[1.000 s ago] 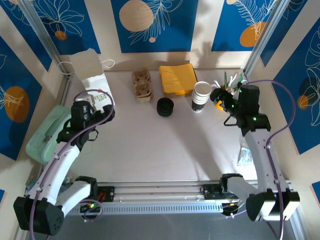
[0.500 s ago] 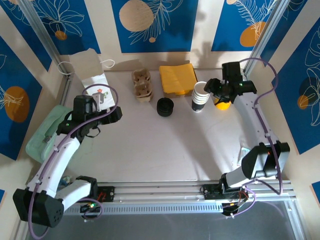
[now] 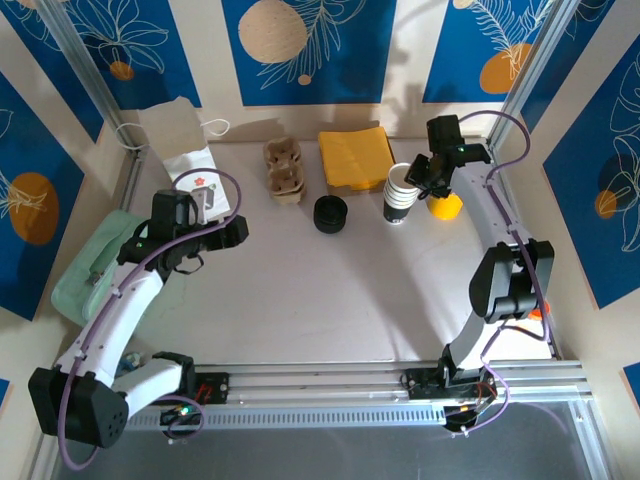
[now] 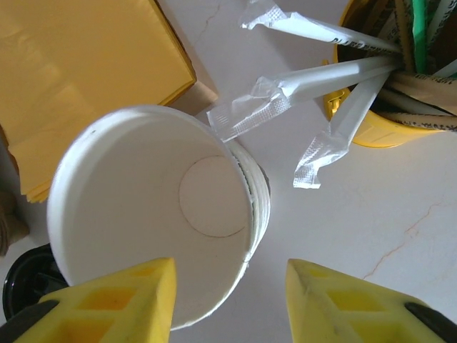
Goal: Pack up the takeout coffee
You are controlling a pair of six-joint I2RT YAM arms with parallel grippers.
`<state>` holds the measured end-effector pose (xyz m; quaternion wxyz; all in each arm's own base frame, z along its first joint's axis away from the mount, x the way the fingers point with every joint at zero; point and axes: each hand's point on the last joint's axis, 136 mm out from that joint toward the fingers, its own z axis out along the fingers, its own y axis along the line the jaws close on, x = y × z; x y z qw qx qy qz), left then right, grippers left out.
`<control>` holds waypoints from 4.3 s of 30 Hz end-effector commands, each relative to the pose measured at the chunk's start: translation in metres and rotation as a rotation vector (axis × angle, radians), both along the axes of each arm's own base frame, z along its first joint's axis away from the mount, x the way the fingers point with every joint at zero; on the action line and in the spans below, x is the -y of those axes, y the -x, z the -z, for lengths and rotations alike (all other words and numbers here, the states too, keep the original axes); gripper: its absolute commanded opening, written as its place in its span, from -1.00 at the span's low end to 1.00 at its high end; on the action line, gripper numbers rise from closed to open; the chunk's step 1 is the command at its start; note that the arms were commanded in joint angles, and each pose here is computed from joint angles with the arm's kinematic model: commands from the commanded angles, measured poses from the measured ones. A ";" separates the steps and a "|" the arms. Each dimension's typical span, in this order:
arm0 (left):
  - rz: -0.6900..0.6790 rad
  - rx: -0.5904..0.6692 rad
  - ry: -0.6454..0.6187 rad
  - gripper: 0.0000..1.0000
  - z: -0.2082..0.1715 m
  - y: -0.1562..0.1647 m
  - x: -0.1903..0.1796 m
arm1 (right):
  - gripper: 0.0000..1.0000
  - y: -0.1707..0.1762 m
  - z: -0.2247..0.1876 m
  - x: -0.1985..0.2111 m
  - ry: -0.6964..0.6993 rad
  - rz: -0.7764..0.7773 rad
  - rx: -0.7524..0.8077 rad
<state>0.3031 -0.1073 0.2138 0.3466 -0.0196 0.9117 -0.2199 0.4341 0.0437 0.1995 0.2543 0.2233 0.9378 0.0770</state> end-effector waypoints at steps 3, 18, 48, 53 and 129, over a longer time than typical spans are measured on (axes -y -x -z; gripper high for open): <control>0.031 0.025 -0.001 0.90 -0.010 0.000 0.005 | -0.27 -0.006 -0.001 -0.001 -0.002 0.003 -0.006; 0.028 0.036 0.013 0.87 -0.016 -0.001 0.006 | -0.76 -0.009 -0.002 -0.001 -0.005 -0.007 -0.003; 0.025 0.054 0.001 0.87 -0.029 -0.003 0.005 | -0.96 0.007 -0.084 -0.001 -0.078 -0.054 0.073; 0.021 0.064 -0.005 0.87 -0.031 -0.002 0.003 | -0.98 0.025 -0.120 -0.007 -0.070 -0.091 0.127; 0.058 0.046 0.031 0.87 -0.016 -0.002 0.012 | -0.85 0.185 0.090 -0.220 0.023 -0.669 -0.206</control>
